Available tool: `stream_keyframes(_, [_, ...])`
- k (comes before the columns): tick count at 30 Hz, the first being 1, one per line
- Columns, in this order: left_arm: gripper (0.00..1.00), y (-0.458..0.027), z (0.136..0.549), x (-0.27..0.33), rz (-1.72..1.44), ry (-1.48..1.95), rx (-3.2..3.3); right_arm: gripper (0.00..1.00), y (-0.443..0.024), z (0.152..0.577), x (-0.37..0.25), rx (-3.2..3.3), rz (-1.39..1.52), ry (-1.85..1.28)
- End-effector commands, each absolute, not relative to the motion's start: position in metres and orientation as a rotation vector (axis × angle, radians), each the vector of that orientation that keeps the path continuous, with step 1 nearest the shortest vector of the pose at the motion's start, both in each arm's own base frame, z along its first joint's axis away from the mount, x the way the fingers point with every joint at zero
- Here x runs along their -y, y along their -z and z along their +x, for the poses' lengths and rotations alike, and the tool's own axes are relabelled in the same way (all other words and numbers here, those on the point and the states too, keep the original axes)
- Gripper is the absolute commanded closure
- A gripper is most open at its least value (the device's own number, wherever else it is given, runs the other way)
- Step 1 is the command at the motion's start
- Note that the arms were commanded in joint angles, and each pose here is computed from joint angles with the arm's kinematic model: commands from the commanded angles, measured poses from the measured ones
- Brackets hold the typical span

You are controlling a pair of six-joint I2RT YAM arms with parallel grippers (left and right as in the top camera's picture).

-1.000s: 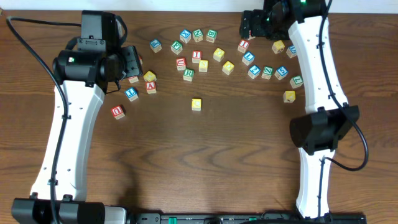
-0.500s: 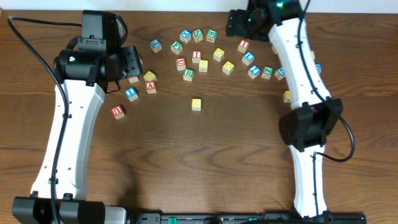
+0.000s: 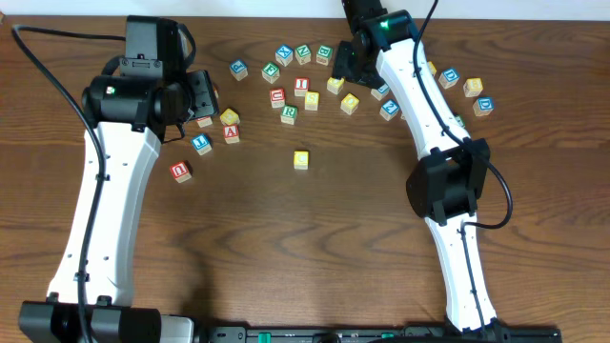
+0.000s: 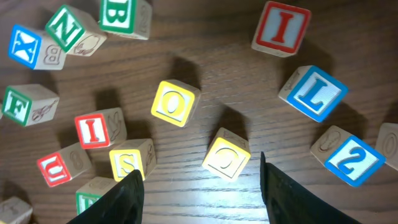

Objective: Spell out CORL
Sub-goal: 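Lower the right gripper onto the yellow O block and close it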

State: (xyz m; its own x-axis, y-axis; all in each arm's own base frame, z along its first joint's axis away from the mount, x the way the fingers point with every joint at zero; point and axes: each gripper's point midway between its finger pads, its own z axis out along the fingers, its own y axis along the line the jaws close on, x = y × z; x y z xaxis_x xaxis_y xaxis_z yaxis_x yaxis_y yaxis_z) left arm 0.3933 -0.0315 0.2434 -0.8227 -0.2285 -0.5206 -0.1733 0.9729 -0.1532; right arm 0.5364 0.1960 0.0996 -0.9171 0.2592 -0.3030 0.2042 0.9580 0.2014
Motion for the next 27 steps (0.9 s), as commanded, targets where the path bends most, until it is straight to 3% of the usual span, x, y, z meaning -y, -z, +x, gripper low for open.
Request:
stream_keyframes(1, [0.41,-0.238,0.393,0.029,-0.275,0.108,-2.578,0.44,-0.083,0.538,-0.192,-2.782,0.414,-0.172])
stream_keyframes(11, [0.41,-0.237,0.393,0.029,-0.276,0.107,-2.579,0.47,-0.045,0.527,-0.195,-2.876,0.435,-0.149])
stream_keyframes(27, [0.41,-0.236,0.391,0.028,-0.276,0.104,-2.590,0.45,-0.022,0.523,-0.193,-2.909,0.477,-0.117])
